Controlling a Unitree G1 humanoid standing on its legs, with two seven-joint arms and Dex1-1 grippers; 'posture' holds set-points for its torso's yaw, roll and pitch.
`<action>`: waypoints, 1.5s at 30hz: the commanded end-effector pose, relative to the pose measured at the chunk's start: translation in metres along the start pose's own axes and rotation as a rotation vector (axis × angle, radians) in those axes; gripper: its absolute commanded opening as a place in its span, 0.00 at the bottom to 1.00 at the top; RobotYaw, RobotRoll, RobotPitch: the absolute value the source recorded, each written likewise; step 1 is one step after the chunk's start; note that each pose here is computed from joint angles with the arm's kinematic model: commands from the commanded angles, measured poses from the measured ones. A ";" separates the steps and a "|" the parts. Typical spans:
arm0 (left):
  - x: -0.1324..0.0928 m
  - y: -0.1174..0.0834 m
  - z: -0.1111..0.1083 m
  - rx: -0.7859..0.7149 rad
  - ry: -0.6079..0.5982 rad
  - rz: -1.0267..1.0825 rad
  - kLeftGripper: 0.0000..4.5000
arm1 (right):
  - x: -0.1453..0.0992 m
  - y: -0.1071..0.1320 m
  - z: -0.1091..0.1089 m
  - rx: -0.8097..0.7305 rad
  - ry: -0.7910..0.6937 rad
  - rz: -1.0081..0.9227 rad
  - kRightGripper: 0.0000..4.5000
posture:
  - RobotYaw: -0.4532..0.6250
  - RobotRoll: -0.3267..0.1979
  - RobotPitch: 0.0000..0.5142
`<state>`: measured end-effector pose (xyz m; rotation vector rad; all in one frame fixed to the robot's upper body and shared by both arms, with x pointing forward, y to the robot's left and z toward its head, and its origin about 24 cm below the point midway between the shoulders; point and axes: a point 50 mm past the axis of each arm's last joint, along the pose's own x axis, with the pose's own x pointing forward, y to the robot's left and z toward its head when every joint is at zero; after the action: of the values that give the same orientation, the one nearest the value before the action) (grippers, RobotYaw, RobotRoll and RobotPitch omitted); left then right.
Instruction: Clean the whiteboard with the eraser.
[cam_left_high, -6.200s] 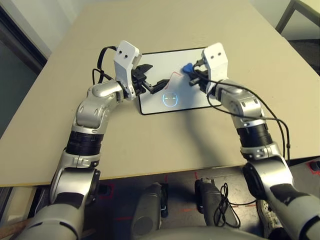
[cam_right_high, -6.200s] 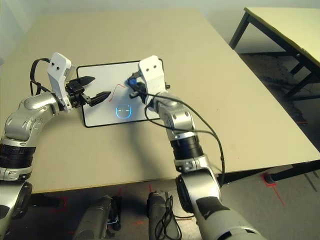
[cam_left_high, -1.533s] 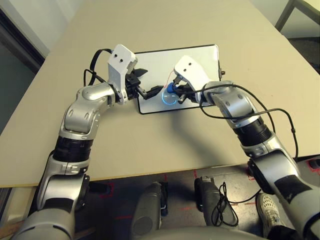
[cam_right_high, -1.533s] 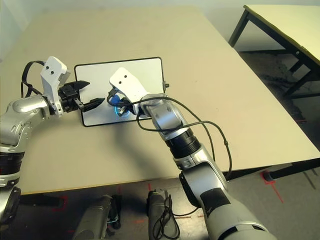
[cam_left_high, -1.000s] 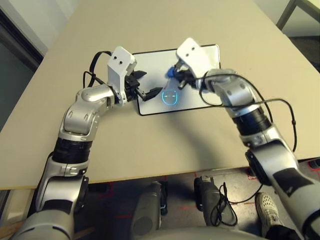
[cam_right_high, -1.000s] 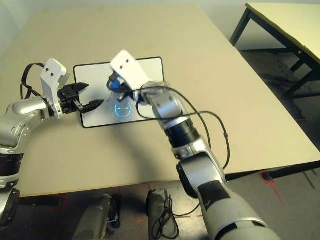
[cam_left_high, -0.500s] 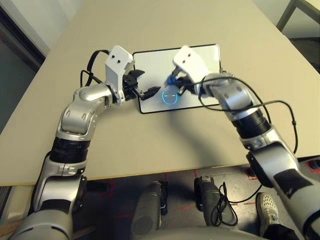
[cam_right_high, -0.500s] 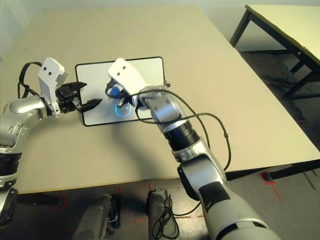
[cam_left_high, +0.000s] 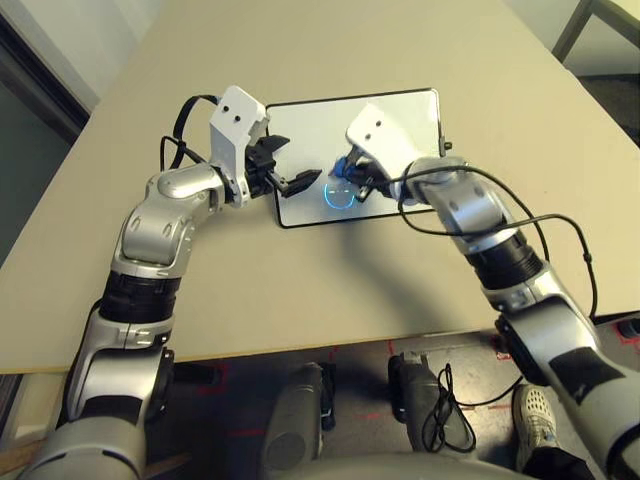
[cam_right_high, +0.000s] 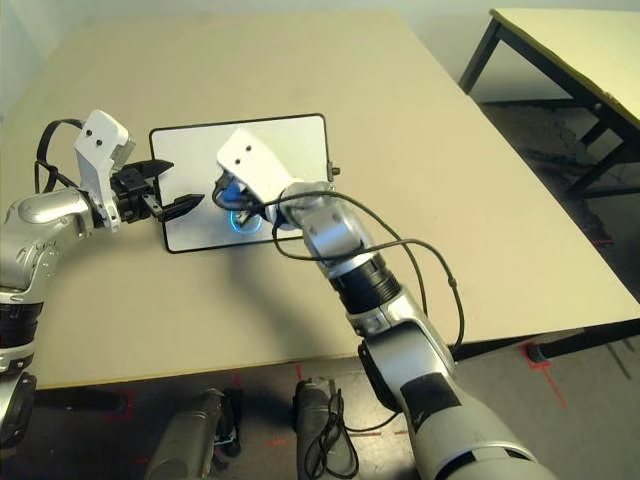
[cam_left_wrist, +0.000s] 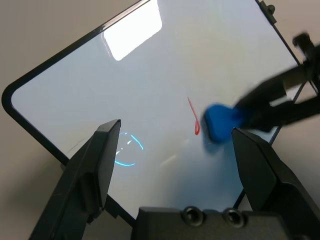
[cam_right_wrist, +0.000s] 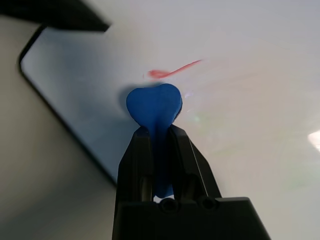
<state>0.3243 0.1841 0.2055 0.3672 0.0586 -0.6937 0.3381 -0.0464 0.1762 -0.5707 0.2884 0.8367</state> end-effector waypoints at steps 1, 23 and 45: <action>-0.002 0.000 -0.003 -0.002 0.016 -0.006 1.00 | 0.004 -0.004 -0.006 0.010 0.037 -0.022 0.07 | 0.47 0.62 0.38; -0.007 -0.005 -0.010 0.000 0.100 -0.062 1.00 | 0.013 0.013 -0.010 -0.035 0.032 0.018 0.07 | 0.47 0.62 0.38; -0.008 -0.005 -0.010 0.001 0.095 -0.053 1.00 | 0.019 0.006 0.006 -0.033 -0.017 -0.013 0.07 | 0.48 0.62 0.37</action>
<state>0.3179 0.1912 0.1977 0.3925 0.1500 -0.7163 0.3510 -0.0283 0.1894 -0.5655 0.1709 0.8149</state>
